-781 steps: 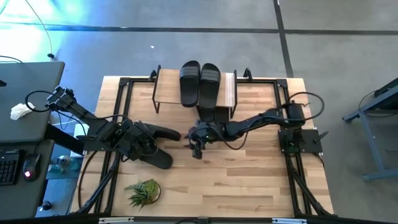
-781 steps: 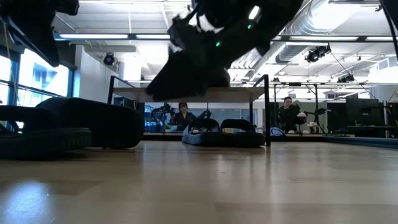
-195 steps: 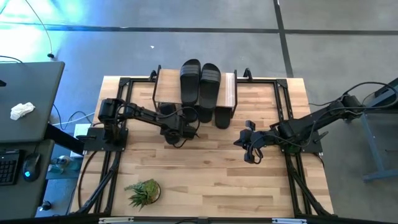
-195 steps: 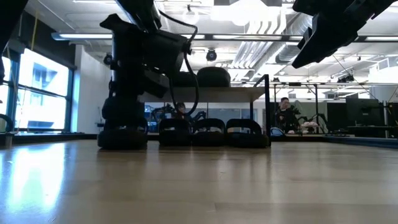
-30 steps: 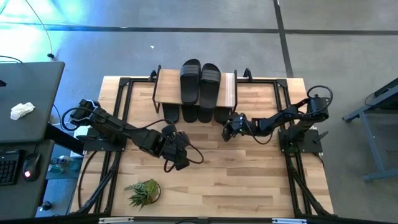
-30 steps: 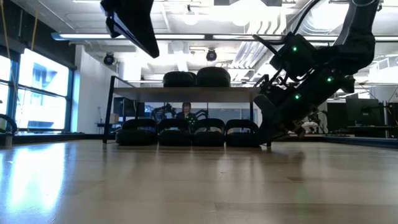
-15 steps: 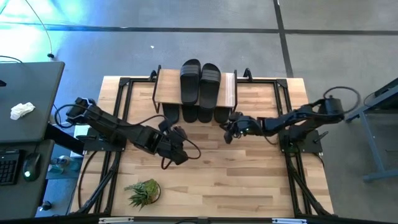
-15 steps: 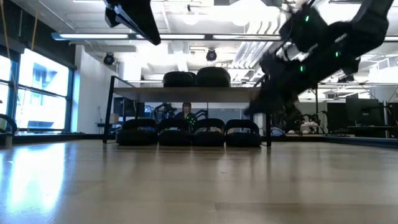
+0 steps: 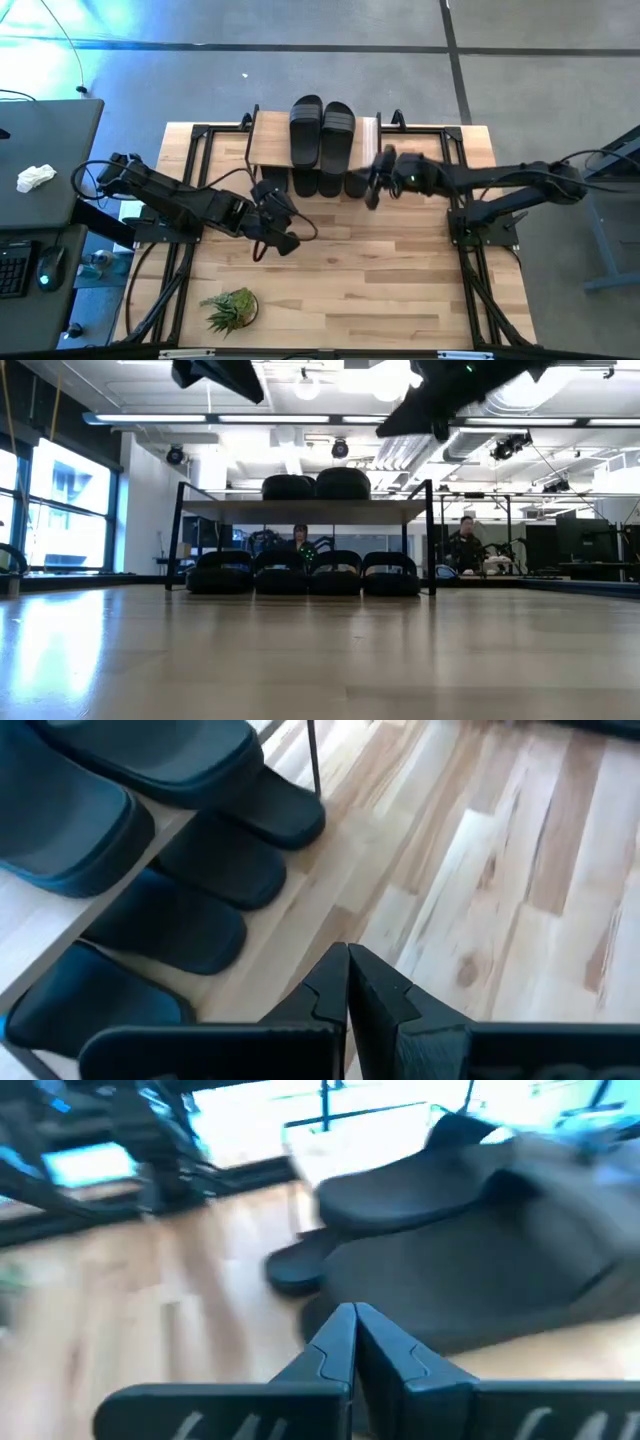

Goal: Pick and place slides into the shelf
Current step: Adjust the right black slide on the shelf

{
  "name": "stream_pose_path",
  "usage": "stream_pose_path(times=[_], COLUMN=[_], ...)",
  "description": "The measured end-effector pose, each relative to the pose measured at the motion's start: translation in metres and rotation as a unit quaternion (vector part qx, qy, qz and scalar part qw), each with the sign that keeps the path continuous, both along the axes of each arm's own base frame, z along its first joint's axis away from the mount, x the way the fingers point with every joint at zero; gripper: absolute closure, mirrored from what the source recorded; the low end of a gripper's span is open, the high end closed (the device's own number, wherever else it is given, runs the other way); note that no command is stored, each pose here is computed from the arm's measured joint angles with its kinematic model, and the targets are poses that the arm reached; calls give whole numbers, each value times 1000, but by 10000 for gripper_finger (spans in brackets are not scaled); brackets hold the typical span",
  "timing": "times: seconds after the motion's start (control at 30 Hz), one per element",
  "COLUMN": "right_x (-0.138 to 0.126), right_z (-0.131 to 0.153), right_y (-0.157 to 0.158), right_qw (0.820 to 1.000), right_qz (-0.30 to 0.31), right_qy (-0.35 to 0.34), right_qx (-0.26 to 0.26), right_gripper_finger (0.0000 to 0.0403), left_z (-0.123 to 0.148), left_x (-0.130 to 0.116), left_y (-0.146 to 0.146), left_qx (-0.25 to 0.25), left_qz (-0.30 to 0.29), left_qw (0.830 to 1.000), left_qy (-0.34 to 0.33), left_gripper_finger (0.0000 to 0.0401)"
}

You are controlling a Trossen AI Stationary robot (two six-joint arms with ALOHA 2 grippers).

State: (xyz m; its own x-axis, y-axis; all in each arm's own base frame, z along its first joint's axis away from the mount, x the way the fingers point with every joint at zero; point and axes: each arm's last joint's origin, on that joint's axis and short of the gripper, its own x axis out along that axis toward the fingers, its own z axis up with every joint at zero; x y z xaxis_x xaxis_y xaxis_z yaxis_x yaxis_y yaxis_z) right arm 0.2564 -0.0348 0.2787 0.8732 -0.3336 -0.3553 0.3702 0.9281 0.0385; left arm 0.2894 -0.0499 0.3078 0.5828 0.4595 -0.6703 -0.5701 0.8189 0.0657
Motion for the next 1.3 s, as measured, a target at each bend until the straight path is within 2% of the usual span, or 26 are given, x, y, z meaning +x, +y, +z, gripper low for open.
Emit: stream_pose_path(times=[0.13,0.27,0.33,0.47,0.67,1.0,1.3], right_x=[5,11,18,33,46,39,32], right_z=[31,42,39,16,0,-1,1], right_y=[-23,-50,-62,-80,-89,-111,-128], right_qw=[998,992,991,988,987,983,986], right_qz=[-37,-72,-66,-50,-59,-114,-112], right_qy=[38,87,108,148,149,145,126], right_qx=[-36,-52,-41,-5,1,5,13], right_gripper_finger=[403,403,403,403,403,403,403], left_z=[0,0,0,1,2,2,2], left_x=[-2,-2,-1,2,4,5,5], left_y=[0,-2,-2,-1,-1,-2,-2], left_qx=[0,-8,-5,-12,-11,-17,-21], left_qz=[-14,-45,-58,-96,-139,-157,-156], left_qw=[1000,999,998,995,990,987,987], left_qy=[9,24,30,31,33,37,36], left_gripper_finger=[400,400,400,400,400,400,400])
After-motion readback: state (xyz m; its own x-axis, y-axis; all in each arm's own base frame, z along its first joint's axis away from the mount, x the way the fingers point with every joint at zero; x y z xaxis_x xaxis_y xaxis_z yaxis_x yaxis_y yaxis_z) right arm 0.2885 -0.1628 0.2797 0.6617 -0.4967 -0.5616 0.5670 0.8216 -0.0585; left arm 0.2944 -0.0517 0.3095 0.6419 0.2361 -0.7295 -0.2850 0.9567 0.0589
